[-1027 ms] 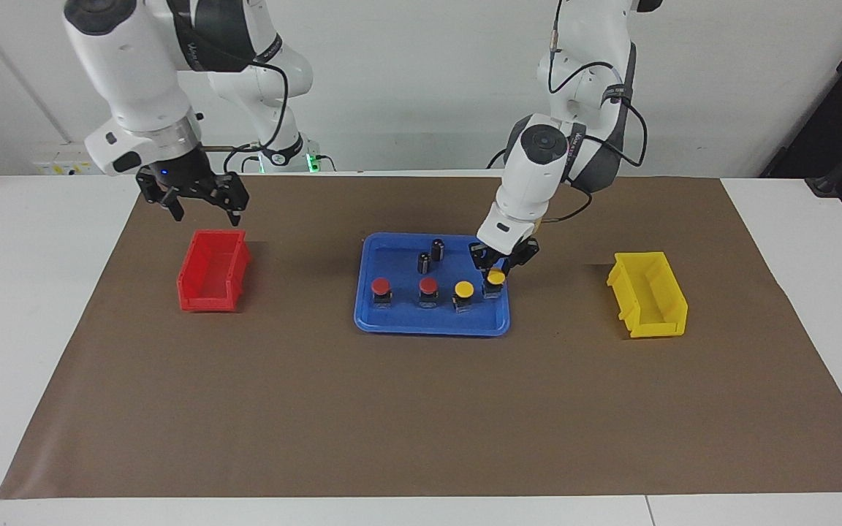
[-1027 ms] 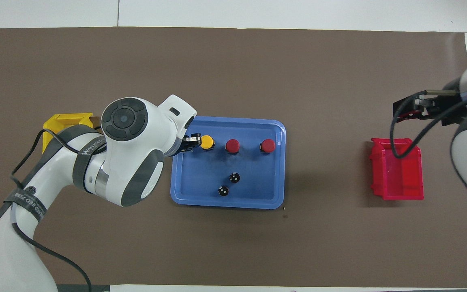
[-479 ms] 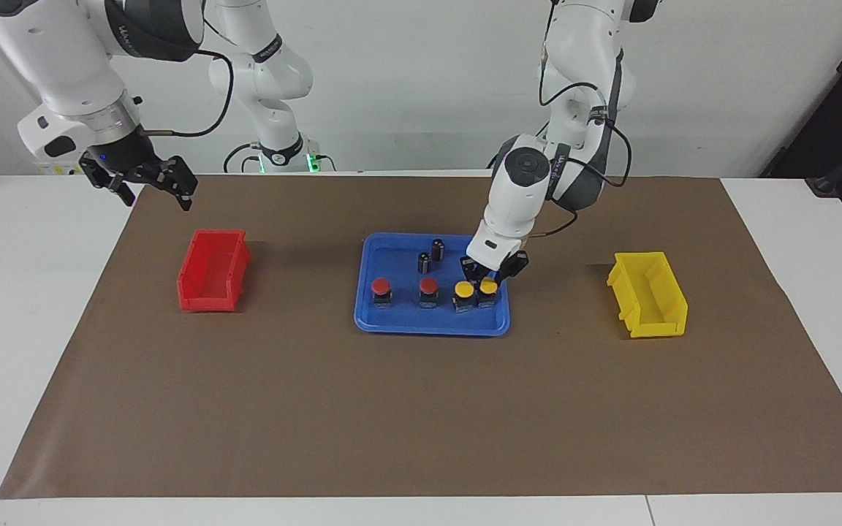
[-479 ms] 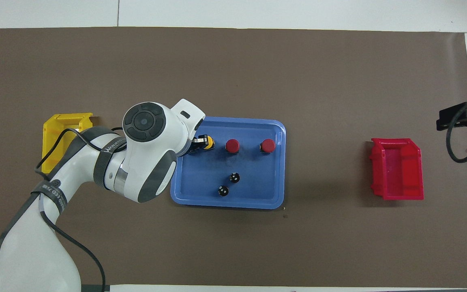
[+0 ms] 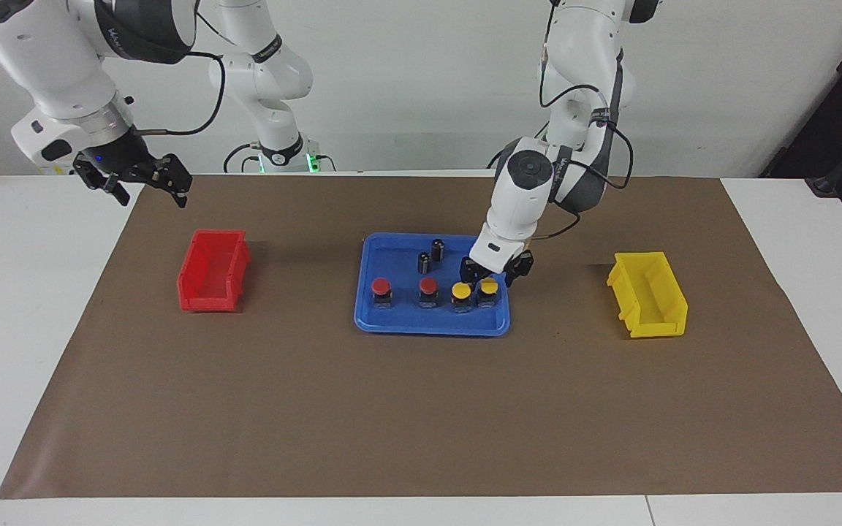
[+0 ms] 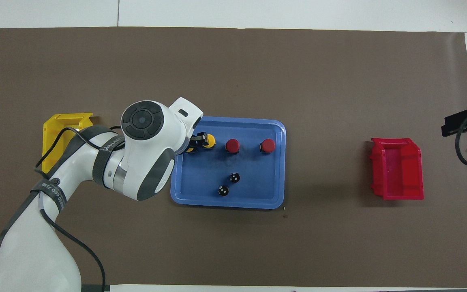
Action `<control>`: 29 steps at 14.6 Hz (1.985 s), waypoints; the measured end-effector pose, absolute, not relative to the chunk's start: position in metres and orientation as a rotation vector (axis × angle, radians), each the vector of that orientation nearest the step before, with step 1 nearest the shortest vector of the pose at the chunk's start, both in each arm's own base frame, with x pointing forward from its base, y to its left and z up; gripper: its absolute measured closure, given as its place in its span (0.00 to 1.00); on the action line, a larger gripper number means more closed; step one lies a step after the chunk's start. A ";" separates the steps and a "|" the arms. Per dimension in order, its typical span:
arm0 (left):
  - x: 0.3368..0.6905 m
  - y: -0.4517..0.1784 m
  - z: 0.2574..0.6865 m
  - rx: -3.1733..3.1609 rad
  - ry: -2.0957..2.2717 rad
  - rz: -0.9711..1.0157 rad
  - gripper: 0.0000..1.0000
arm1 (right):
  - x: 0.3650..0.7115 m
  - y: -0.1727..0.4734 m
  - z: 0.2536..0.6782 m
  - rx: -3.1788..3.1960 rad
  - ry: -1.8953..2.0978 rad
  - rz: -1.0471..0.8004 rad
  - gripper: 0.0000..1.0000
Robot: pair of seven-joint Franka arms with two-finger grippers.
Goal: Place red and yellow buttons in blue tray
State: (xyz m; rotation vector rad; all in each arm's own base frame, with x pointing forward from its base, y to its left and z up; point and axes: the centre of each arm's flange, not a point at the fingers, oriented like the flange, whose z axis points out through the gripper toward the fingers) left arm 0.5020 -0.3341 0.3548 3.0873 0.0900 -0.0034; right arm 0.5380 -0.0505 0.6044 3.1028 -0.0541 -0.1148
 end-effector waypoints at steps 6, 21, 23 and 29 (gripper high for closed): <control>0.505 -0.331 0.365 3.096 0.098 -0.029 0.17 | 0.538 -0.045 0.605 3.102 -0.039 -0.112 0.00; 0.563 -0.104 0.541 3.088 -0.233 -0.025 0.00 | 0.537 -0.046 0.605 3.103 -0.040 -0.129 0.00; 0.564 -0.068 0.568 3.096 -0.212 0.001 0.00 | 0.537 -0.040 0.605 3.103 -0.025 -0.130 0.00; 0.550 -0.022 0.617 3.116 -0.327 -0.026 0.00 | 0.538 -0.030 0.604 3.102 0.004 -0.131 0.00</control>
